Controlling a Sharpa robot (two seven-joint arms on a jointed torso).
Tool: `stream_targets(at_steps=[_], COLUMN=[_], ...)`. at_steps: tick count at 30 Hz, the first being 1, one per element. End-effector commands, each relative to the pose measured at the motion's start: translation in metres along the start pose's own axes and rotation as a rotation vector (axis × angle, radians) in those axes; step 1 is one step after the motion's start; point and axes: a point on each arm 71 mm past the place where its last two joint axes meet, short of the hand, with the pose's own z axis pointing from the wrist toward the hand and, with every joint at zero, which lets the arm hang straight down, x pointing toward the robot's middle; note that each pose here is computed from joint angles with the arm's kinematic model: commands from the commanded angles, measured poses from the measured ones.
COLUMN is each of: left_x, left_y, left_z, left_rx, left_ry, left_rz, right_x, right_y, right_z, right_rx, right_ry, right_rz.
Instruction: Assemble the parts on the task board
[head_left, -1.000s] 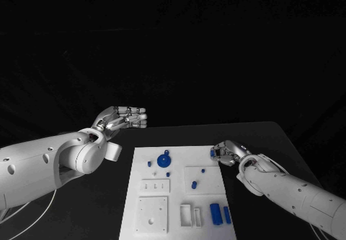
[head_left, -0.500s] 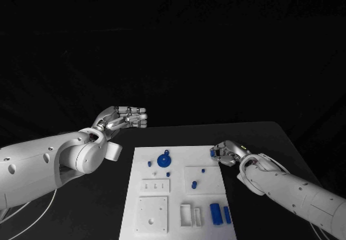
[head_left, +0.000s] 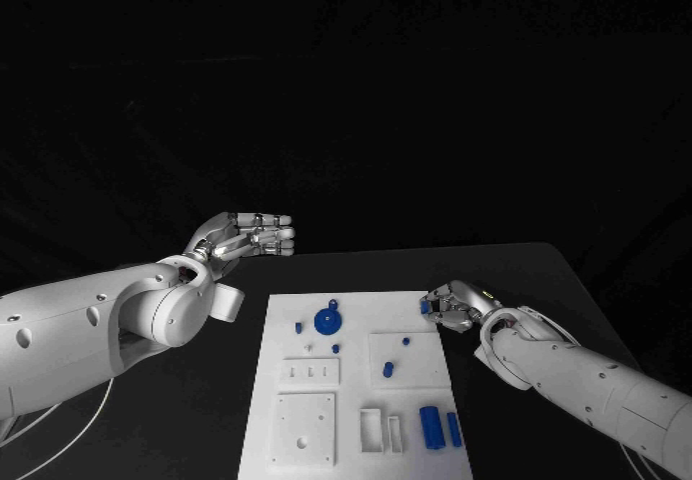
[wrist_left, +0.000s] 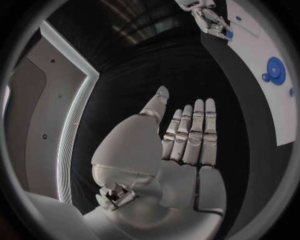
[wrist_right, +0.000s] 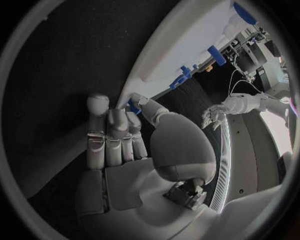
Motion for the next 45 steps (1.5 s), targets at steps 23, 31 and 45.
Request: stream_targets(at_steps=[23,31,45], left_x=[0.0035,0.0056,0.0195], left_y=[-0.0008,0.0005,0.0113], left_z=[0.0010,0.0013,0.0042], left_rx=[0.006,-0.012,-0.166], left_ry=[0.025,0.047,0.131], left_rz=[0.000,0.023,0.151], right_x=[0.009,0.008,-0.003], right_y=[-0.007,0.001,0.027], right_z=[-0.003,-0.002,0.004], right_rx=[0.069,0.064,0.021], right_ry=[0.012,0.018,0.038], right_rz=[0.047,0.066,0.065])
